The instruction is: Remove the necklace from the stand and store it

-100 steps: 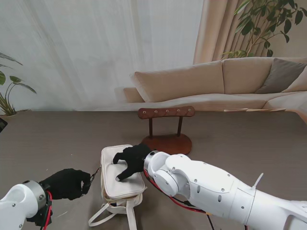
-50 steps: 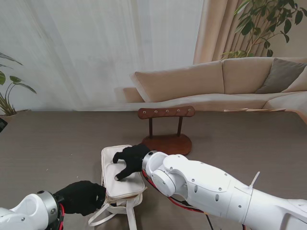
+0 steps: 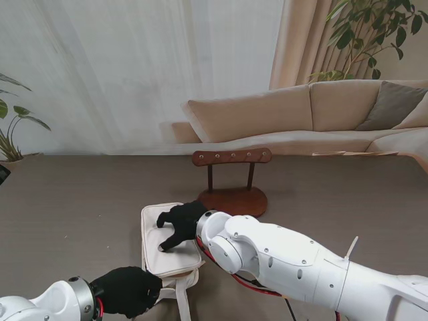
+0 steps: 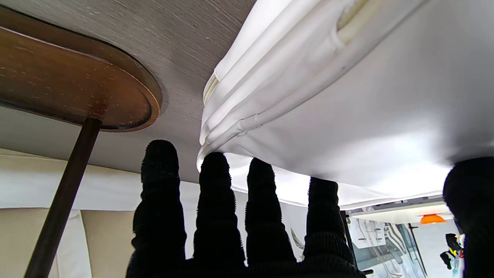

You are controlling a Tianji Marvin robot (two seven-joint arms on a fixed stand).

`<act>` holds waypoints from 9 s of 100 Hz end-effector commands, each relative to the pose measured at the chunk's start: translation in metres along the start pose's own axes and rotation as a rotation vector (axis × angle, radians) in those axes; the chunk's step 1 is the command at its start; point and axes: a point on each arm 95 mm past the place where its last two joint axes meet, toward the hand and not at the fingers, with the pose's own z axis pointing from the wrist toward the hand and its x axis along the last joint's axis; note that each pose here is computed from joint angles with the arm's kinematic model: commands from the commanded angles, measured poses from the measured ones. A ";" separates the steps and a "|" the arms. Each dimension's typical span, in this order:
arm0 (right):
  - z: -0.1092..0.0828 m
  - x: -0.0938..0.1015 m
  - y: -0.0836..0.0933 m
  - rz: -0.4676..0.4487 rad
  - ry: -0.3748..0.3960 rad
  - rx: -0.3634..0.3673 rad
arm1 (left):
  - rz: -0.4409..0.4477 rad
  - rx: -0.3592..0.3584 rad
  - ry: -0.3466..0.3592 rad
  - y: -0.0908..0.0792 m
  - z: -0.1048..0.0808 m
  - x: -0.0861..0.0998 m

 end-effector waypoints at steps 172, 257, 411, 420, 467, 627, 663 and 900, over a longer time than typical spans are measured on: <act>-0.013 0.006 -0.011 0.187 0.023 -0.031 | -0.145 0.065 0.074 0.022 0.024 0.006; 0.031 -0.027 0.018 0.043 -0.150 -0.055 | -0.173 0.029 0.013 0.030 0.019 -0.009; 0.001 -0.034 -0.001 0.096 -0.142 0.100 | -0.232 0.313 -0.136 0.041 0.032 -0.047; -0.001 -0.035 -0.001 0.096 -0.149 0.098 | -0.224 0.315 -0.135 0.042 0.031 -0.045; -0.019 -0.043 0.004 0.039 -0.196 0.082 | -0.233 0.505 -0.208 0.028 0.044 -0.053; -0.064 -0.062 -0.016 -0.042 -0.325 0.109 | -0.279 0.582 -0.237 -0.031 0.085 -0.086; -0.076 -0.057 0.008 -0.260 -0.164 -0.131 | -0.251 0.521 -0.211 -0.024 0.082 -0.084; -0.035 -0.066 0.017 -0.263 -0.218 -0.051 | -0.148 0.510 -0.294 -0.016 0.054 -0.089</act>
